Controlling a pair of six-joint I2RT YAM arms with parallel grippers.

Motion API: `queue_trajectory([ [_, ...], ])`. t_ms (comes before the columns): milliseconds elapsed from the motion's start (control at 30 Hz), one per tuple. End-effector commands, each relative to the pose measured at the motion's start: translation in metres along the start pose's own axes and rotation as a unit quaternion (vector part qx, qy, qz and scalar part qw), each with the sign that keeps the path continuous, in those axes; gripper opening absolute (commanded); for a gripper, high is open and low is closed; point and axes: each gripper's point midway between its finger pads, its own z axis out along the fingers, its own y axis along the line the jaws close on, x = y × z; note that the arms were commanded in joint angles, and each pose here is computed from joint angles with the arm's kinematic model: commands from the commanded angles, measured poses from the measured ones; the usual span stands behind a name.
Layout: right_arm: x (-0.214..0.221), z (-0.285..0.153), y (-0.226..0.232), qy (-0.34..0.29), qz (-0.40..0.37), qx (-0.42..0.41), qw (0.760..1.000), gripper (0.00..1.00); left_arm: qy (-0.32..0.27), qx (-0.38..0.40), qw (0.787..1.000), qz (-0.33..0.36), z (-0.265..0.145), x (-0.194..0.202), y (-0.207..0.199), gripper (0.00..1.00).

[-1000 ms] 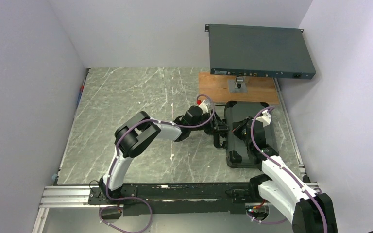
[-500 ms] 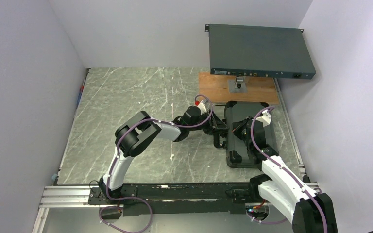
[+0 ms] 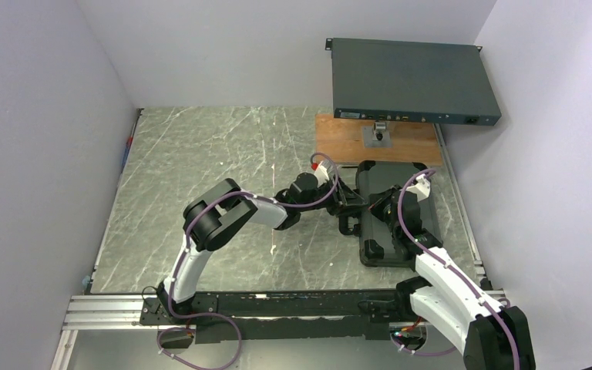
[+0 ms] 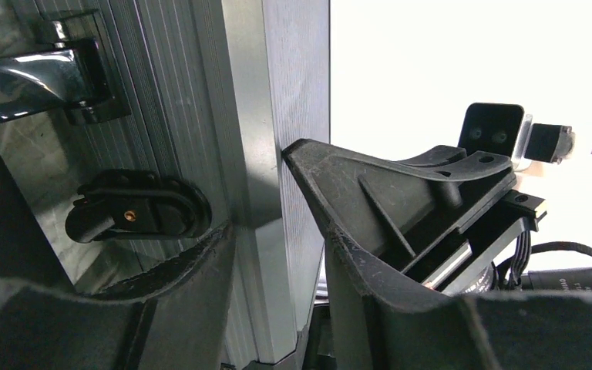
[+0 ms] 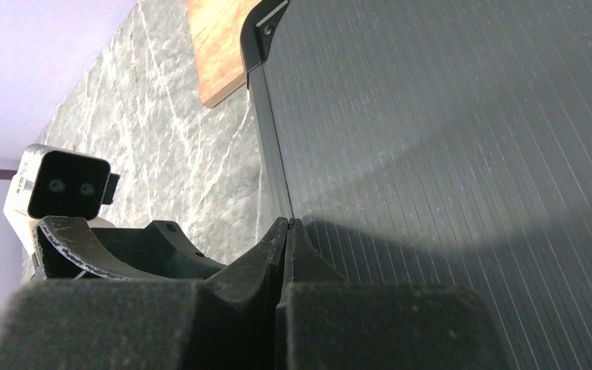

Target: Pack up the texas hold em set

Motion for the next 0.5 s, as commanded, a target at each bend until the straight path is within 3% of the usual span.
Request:
queue_trajectory([
  [0,0.071,-0.018,-0.068,0.134,-0.054,0.103,0.984,0.00,0.026,0.125,0.992,0.015,-0.002,0.025,-0.078,0.49],
  [133,0.072,-0.018,-0.069,0.136,-0.054,0.103,0.984,0.00,-0.003,0.100,0.994,0.034,-0.016,0.020,-0.069,0.50],
  [300,0.071,-0.018,-0.068,0.135,-0.054,0.102,0.984,0.00,-0.017,-0.001,0.996,0.083,-0.032,0.010,-0.038,0.52],
  [467,0.071,-0.018,-0.068,0.135,-0.054,0.102,0.984,0.00,-0.008,-0.107,0.989,0.097,-0.039,0.001,0.004,0.31],
])
